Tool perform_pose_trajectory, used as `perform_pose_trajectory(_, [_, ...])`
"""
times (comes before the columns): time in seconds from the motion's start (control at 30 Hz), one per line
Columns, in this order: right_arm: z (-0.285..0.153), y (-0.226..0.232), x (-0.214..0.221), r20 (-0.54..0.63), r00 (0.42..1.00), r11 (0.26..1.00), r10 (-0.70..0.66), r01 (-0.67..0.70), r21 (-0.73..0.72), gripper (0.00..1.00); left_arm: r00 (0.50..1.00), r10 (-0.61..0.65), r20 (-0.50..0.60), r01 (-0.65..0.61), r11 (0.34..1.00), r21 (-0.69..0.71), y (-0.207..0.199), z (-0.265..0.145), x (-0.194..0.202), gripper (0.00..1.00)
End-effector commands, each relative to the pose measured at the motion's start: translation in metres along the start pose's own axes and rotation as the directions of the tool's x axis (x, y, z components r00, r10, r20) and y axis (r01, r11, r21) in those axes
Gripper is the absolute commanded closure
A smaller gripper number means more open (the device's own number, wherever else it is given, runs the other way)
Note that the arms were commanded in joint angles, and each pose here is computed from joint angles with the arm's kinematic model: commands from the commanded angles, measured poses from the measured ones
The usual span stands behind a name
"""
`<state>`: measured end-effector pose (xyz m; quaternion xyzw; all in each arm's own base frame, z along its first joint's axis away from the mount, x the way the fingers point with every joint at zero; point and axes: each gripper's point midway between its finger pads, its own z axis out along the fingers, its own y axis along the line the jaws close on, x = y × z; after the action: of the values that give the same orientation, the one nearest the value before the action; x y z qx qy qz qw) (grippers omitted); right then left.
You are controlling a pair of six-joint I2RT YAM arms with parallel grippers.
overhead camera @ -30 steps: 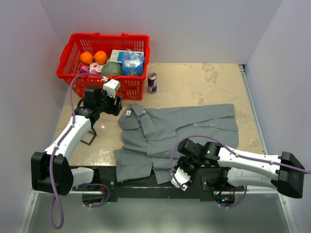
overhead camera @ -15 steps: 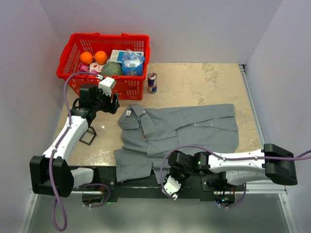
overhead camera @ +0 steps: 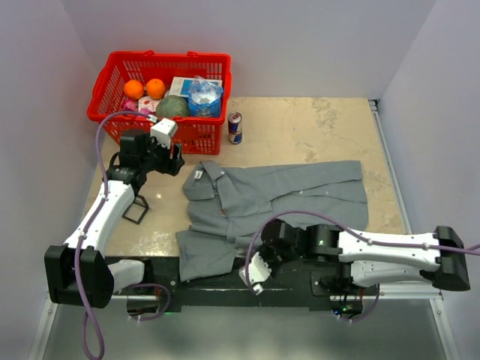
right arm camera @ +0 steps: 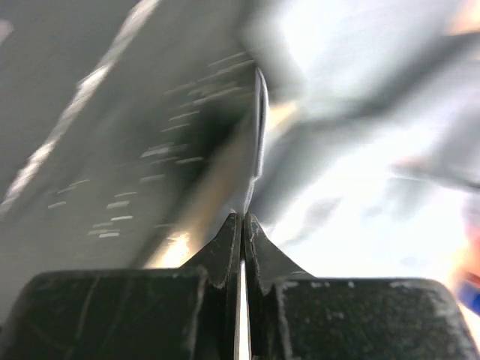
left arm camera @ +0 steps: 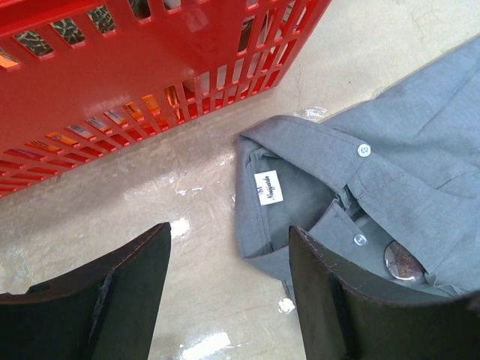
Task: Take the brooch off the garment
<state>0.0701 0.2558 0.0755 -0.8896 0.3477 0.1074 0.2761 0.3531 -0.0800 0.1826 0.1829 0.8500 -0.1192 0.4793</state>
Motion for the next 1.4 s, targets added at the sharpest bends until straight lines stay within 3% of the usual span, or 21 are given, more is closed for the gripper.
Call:
perform_pose_trajectory(0.0, [-0.086, -0.083, -0.040, 0.068, 0.997, 0.954, 0.048, -0.066, 0.294, 1.00, 0.999, 0.017, 0.041, -0.017, 1.000, 0.012, 0.000, -0.005, -0.020, 0.32])
perform_pose_trajectory(0.07, [-0.117, -0.110, -0.047, 0.079, 0.996, 0.920, 0.053, -0.079, 0.384, 1.00, 0.999, 0.018, 0.036, -0.019, 1.000, 0.018, -0.001, -0.005, -0.018, 0.32])
perform_pose_trajectory(0.17, [-0.151, -0.154, -0.019, 0.067, 0.988, 0.842, 0.140, -0.154, 0.518, 1.00, 0.999, 0.016, 0.029, -0.017, 0.999, 0.031, -0.003, -0.006, -0.016, 0.33])
perform_pose_trajectory(0.23, [-0.176, -0.196, 0.030, 0.050, 0.955, 0.739, 0.292, -0.259, 0.622, 1.00, 0.999, 0.024, 0.040, -0.027, 0.998, 0.057, -0.008, -0.009, -0.022, 0.33])
perform_pose_trajectory(0.3, [-0.189, -0.225, 0.090, 0.015, 0.895, 0.646, 0.446, -0.333, 0.687, 1.00, 0.998, 0.027, 0.057, -0.034, 0.993, 0.111, -0.018, -0.011, -0.025, 0.32])
perform_pose_trajectory(0.37, [-0.218, -0.259, 0.116, 0.065, 0.863, 0.542, 0.502, -0.372, 0.754, 1.00, 0.995, 0.030, 0.094, -0.045, 0.986, 0.158, -0.027, -0.013, -0.031, 0.34])
perform_pose_trajectory(0.4, [-0.220, -0.271, 0.154, 0.054, 0.823, 0.491, 0.565, -0.388, 0.780, 1.00, 0.994, 0.027, 0.107, -0.048, 0.979, 0.199, -0.035, -0.012, -0.031, 0.35])
perform_pose_trajectory(0.47, [-0.254, -0.301, 0.176, 0.100, 0.793, 0.383, 0.601, -0.395, 0.835, 1.00, 0.992, 0.028, 0.125, -0.057, 0.970, 0.238, -0.042, -0.009, -0.031, 0.37])
perform_pose_trajectory(0.53, [-0.279, -0.327, 0.220, 0.154, 0.727, 0.248, 0.669, -0.414, 0.876, 1.00, 0.993, 0.026, 0.112, -0.057, 0.957, 0.285, -0.048, -0.002, -0.021, 0.39])
perform_pose_trajectory(0.63, [-0.304, -0.346, 0.281, 0.213, 0.639, 0.100, 0.739, -0.417, 0.903, 1.00, 0.996, -0.001, 0.089, -0.027, 0.950, 0.311, -0.050, 0.010, -0.011, 0.43])
perform_pose_trajectory(0.73, [-0.327, -0.360, 0.330, 0.257, 0.598, -0.016, 0.760, -0.378, 0.926, 1.00, 0.994, 0.014, 0.104, -0.047, 0.944, 0.328, -0.053, 0.018, -0.008, 0.43])
perform_pose_trajectory(0.83, [-0.364, -0.376, 0.355, 0.288, 0.624, -0.122, 0.727, -0.296, 0.947, 1.00, 0.995, 0.024, 0.100, -0.056, 0.939, 0.338, -0.055, 0.027, -0.009, 0.43])
perform_pose_trajectory(0.87, [-0.355, -0.380, 0.373, 0.284, 0.619, -0.125, 0.732, -0.288, 0.950, 1.00, 0.995, 0.036, 0.096, -0.068, 0.934, 0.351, -0.059, 0.030, -0.009, 0.43])
perform_pose_trajectory(0.9, [-0.377, -0.392, 0.374, 0.291, 0.657, -0.165, 0.696, -0.248, 0.955, 1.00, 0.995, 0.046, 0.090, -0.075, 0.929, 0.362, -0.062, 0.034, -0.011, 0.43])
perform_pose_trajectory(1.07, [-0.371, -0.419, 0.408, 0.276, 0.693, -0.192, 0.666, -0.199, 0.961, 1.00, 0.992, 0.118, 0.055, -0.130, 0.890, 0.438, -0.085, 0.043, -0.009, 0.43])
perform_pose_trajectory(1.1, [-0.377, -0.427, 0.405, 0.286, 0.719, -0.224, 0.633, -0.183, 0.957, 1.00, 0.991, 0.123, 0.045, -0.130, 0.888, 0.441, -0.086, 0.047, -0.007, 0.43])
perform_pose_trajectory(1.23, [-0.391, -0.436, 0.409, 0.343, 0.722, -0.420, 0.601, -0.079, 0.904, 1.00, 0.986, 0.165, 0.018, -0.155, 0.881, 0.448, -0.089, 0.053, 0.002, 0.44])
perform_pose_trajectory(1.37, [-0.386, -0.447, 0.411, 0.243, 0.767, -0.425, 0.593, 0.042, 0.904, 1.00, 0.980, 0.200, 0.007, -0.181, 0.871, 0.457, -0.089, 0.054, 0.006, 0.44])
